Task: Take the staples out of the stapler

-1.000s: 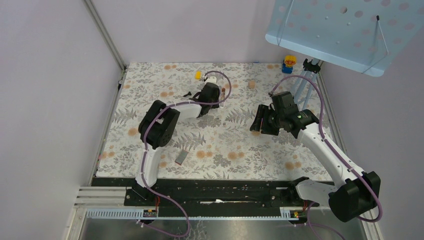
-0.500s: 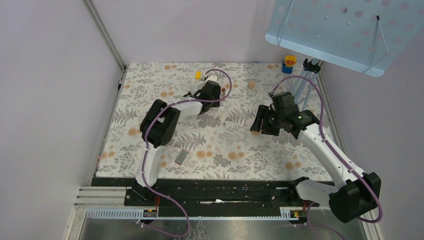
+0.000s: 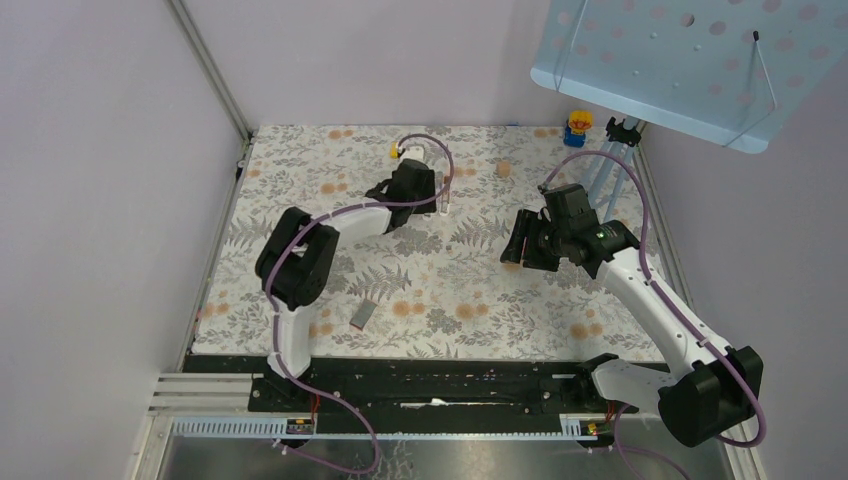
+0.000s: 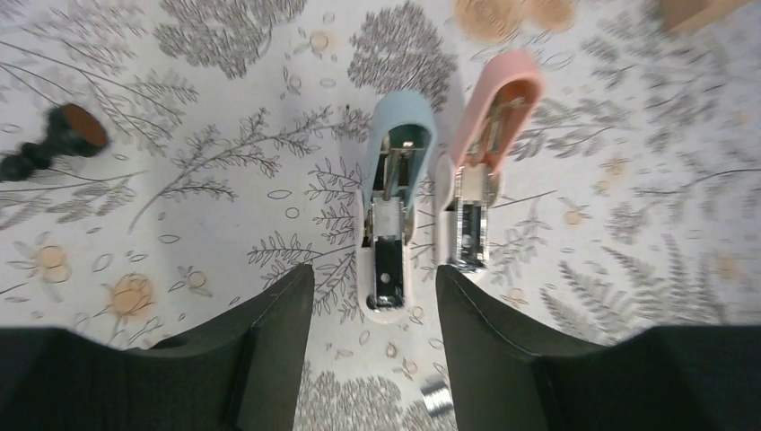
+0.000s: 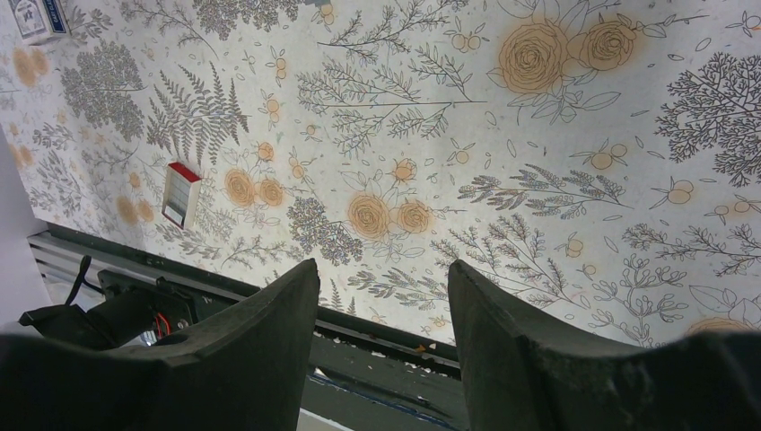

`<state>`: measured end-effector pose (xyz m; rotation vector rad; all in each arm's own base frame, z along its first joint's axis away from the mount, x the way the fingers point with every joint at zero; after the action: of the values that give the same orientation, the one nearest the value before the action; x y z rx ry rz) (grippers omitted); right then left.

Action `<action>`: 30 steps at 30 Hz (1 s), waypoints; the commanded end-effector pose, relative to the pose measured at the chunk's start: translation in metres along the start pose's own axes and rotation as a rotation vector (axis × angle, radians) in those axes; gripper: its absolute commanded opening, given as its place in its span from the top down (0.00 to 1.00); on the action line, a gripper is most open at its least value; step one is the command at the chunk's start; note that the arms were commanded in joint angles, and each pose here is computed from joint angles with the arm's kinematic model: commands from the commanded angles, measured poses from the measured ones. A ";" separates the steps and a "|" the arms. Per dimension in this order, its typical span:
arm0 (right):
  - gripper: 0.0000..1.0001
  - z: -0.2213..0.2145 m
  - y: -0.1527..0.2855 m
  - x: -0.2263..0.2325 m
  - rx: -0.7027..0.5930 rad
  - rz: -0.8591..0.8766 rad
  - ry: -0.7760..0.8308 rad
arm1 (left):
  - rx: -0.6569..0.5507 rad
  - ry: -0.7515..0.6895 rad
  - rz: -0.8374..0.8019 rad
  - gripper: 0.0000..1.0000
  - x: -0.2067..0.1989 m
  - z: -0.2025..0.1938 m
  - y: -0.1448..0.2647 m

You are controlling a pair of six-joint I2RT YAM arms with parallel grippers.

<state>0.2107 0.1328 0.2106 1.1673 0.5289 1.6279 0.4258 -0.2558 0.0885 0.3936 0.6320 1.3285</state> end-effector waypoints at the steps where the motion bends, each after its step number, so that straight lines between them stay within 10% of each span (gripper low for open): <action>1: 0.38 0.013 0.010 0.006 -0.071 0.010 0.005 | -0.160 0.075 -0.090 0.43 -0.017 0.059 0.056; 14: 0.34 0.066 0.002 0.021 -0.357 0.045 -0.051 | -0.158 0.280 -0.094 0.36 0.021 0.044 0.173; 30: 0.32 0.066 -0.045 -0.012 -0.277 -0.204 -0.045 | -0.042 0.248 -0.082 0.29 0.053 -0.011 0.218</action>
<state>0.2877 0.1276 0.2017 0.9224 0.3685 1.4476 0.2572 -0.1596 0.1934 0.1675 0.8276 1.3397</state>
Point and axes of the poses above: each gripper's point midway between its finger pads, its own y axis back along the fingers, its own x axis along the line the jaws close on, z = x × y, the point moved 6 cm from there along y, back along the fingers, and after that the axes turned 1 degree about y, right-handed, at the moved point
